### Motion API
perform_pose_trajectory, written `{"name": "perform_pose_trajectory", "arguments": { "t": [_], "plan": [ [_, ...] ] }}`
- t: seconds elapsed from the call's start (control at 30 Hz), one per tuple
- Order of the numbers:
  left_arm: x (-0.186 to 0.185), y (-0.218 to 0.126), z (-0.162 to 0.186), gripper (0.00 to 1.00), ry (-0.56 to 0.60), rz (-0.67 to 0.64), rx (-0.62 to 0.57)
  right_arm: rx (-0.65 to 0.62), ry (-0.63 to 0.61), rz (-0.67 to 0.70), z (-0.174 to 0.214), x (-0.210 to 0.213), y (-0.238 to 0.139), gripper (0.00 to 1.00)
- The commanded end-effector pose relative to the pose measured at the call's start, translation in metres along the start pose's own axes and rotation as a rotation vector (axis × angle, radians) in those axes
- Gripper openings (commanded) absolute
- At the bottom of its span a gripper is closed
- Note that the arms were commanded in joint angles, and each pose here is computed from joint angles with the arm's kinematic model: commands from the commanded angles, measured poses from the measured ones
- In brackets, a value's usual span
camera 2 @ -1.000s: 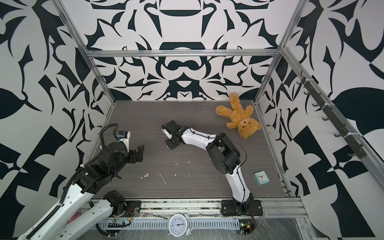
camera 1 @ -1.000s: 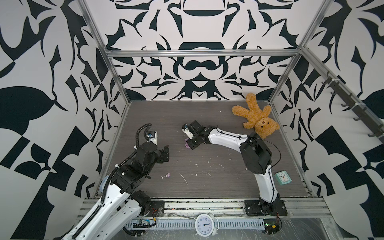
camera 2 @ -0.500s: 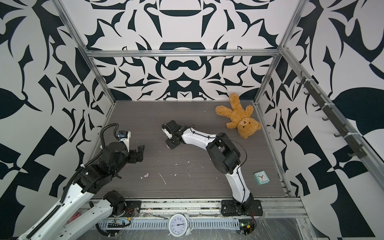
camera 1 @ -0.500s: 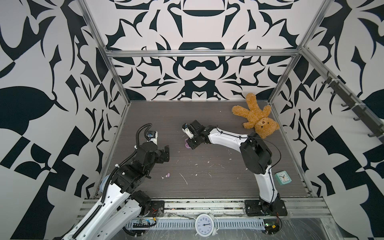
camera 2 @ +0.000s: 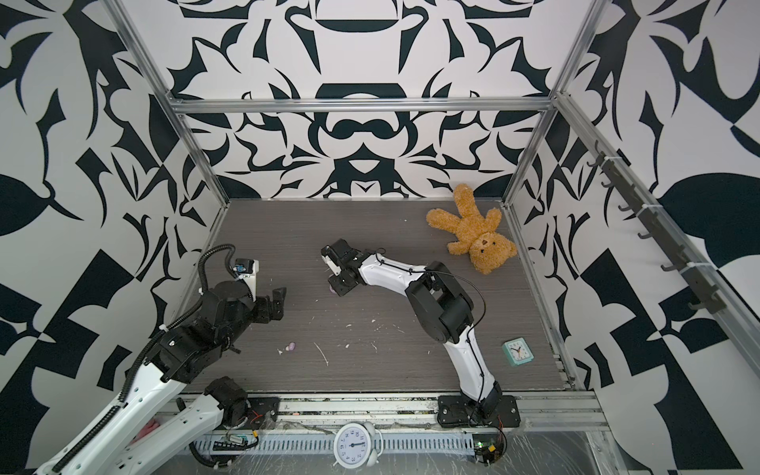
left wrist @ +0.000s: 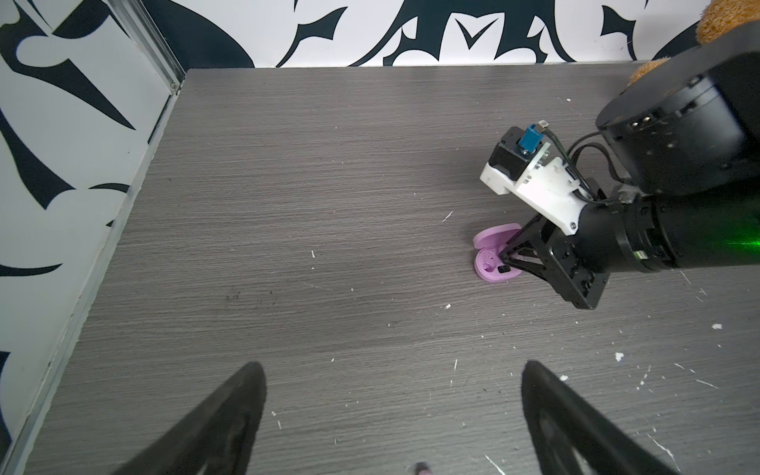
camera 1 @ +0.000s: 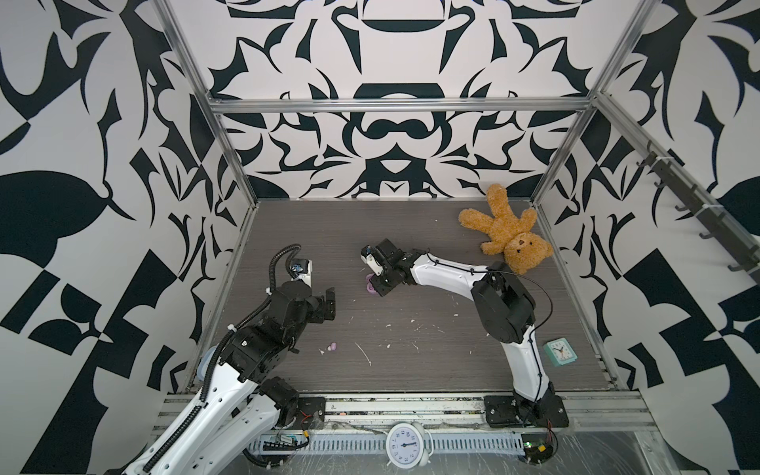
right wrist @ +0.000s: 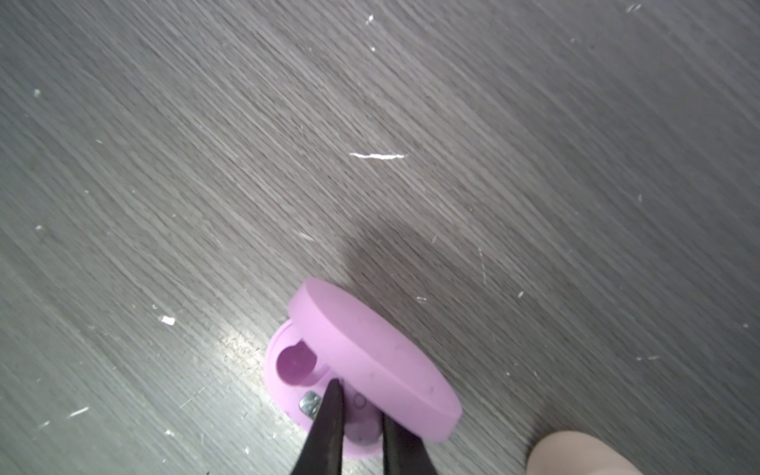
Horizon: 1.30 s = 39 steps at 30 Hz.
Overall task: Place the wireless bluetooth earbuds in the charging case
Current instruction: 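Press the earbud into a slot of the lilac case, then open the right gripper and move it to the second lilac earbud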
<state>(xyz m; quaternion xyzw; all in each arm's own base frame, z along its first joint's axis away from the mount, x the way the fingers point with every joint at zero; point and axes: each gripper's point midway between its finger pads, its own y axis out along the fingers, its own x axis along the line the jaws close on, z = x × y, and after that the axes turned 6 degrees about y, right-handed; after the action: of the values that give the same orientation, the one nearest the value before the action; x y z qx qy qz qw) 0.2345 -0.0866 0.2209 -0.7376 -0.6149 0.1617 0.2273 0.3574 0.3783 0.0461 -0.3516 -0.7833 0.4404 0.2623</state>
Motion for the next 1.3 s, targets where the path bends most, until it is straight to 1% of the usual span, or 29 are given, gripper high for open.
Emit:
{"name": "perform_pose_trajectory", "arguments": {
  "t": [0.0, 0.4, 0.8, 1.07, 1.17, 1.27],
  "plan": [
    [-0.001, 0.002, 0.005, 0.99, -0.007, 0.008, 0.002, -0.011, -0.006, 0.017, -0.005, -0.003, -0.005, 0.15],
    [-0.001, 0.002, 0.004, 0.99, -0.007, 0.008, 0.001, -0.012, 0.006, 0.032, 0.000, -0.007, -0.007, 0.21],
    [-0.001, 0.002, 0.004, 0.99, -0.005, 0.008, 0.001, -0.029, 0.024, 0.044, -0.003, -0.008, -0.019, 0.30],
    [-0.001, 0.002, 0.004, 0.99, -0.006, 0.008, 0.000, -0.046, 0.078, 0.006, -0.005, -0.002, -0.035, 0.40],
    [-0.001, 0.002, 0.004, 0.99, -0.005, 0.009, -0.001, -0.056, 0.102, -0.016, -0.006, 0.002, -0.043, 0.41],
    [0.000, 0.001, 0.004, 0.99, -0.006, 0.005, -0.001, -0.063, 0.166, -0.028, -0.006, 0.003, -0.054, 0.43]
  ]
}}
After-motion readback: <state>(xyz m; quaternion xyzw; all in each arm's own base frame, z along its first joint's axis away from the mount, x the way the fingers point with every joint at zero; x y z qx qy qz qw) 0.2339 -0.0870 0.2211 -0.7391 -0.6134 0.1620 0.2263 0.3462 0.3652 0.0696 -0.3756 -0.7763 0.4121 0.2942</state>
